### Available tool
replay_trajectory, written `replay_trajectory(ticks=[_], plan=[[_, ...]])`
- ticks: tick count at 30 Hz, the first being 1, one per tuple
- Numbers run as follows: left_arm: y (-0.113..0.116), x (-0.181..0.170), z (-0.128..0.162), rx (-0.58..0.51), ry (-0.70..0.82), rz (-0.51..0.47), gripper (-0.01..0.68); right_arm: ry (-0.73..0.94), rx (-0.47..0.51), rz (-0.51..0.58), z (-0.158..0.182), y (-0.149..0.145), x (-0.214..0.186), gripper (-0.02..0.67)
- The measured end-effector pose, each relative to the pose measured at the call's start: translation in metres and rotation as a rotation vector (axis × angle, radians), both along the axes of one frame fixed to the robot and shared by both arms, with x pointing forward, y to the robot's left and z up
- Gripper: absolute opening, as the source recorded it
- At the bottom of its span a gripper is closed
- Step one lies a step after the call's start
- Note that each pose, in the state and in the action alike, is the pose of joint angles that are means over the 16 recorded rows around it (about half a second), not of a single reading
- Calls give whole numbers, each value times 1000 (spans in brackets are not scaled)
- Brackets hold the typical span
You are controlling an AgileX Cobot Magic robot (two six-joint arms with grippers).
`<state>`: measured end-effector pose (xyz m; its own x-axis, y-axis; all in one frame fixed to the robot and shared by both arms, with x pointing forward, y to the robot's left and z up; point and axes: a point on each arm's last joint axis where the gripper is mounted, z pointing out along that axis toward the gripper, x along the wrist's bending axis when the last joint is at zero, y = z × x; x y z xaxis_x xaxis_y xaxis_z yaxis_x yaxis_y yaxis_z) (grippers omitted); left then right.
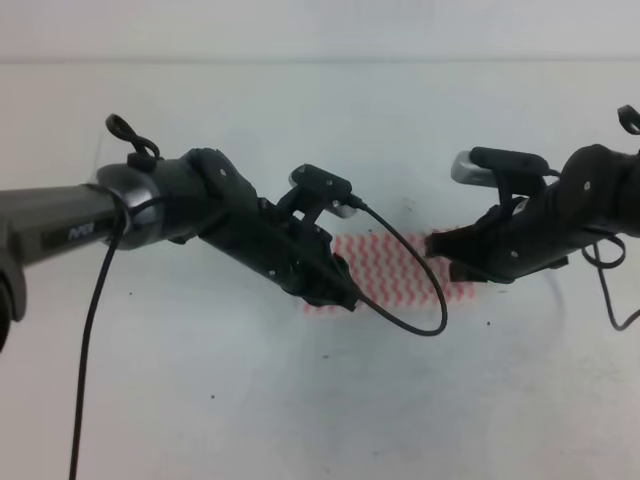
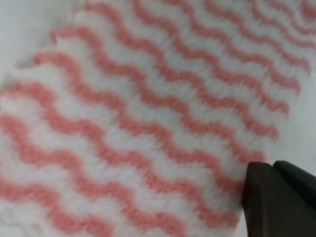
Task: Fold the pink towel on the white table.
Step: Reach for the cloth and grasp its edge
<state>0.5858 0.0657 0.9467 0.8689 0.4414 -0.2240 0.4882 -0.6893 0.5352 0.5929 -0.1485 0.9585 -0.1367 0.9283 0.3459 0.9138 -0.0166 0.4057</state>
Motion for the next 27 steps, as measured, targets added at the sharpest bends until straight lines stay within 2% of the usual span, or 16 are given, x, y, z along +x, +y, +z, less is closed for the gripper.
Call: replay_trajectory(ticks=[14,27], plan=[[1,1,-6,28,9,1,-6,57,-43,-12,-15,-5,1,-18],[6,-2,33,4,-96,1,-5,15,-22,-12,5,-6,-2,-18]])
